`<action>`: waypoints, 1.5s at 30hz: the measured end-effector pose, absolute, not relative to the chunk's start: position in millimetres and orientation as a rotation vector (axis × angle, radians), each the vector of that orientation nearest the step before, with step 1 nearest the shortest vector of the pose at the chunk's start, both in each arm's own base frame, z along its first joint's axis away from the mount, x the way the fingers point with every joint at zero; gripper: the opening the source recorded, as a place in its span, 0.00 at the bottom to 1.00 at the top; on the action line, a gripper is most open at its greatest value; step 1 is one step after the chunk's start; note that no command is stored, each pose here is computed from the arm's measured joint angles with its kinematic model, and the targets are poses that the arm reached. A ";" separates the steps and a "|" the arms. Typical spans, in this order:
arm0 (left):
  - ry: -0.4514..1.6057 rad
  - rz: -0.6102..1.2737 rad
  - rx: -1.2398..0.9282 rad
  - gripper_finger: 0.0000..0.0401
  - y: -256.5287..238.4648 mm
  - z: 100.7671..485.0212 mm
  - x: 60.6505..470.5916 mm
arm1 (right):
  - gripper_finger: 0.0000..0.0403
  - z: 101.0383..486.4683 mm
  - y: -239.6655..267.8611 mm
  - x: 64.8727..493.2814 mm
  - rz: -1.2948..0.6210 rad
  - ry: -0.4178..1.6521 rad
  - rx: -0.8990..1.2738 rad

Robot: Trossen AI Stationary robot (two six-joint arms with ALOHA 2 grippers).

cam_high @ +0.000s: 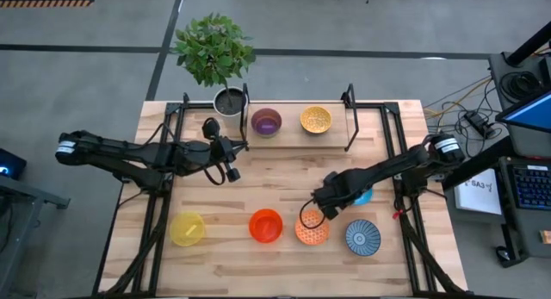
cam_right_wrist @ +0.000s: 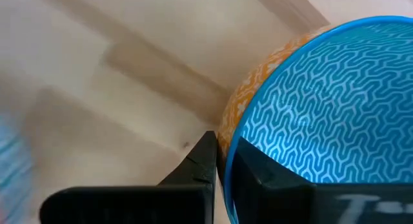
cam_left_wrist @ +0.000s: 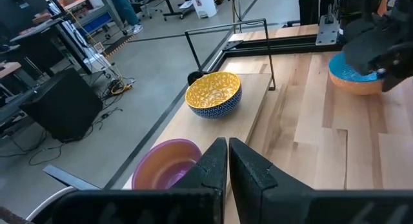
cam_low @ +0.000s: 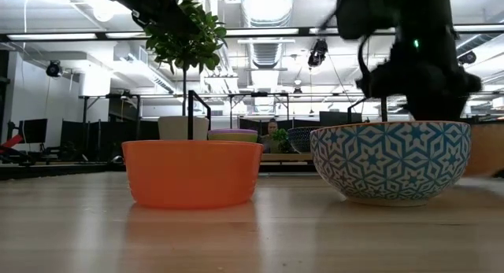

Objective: Place and stack bowls onto a shelf
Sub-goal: Stack the light blue bowl on top of the yellow bowl on the shelf

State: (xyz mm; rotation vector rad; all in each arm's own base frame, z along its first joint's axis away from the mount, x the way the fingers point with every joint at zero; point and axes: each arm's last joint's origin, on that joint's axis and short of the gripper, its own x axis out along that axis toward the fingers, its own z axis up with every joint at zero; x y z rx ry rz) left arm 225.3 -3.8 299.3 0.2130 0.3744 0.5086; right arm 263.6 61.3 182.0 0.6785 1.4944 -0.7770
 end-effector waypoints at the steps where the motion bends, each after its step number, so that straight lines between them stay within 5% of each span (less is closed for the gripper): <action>1: 0.374 0.509 0.213 0.00 -3.8 299.3 225.3 | 0.04 187.4 62.2 266.7 -0.731 1.492 0.657; 9: 0.371 0.508 0.218 0.00 -3.8 299.7 225.5 | 0.03 243.4 58.3 303.0 -0.440 1.329 0.513; 22: 0.371 0.507 0.222 0.00 -3.8 299.9 225.5 | 0.03 314.3 -17.9 329.7 -0.363 1.093 0.230; 34: 0.375 0.504 0.238 0.00 -3.8 299.9 225.6 | 0.03 314.3 -109.9 313.2 -0.405 1.150 0.073; 45: 0.376 0.504 0.240 0.00 -3.8 299.8 225.6 | 0.03 273.3 -142.4 328.0 -0.341 1.296 0.067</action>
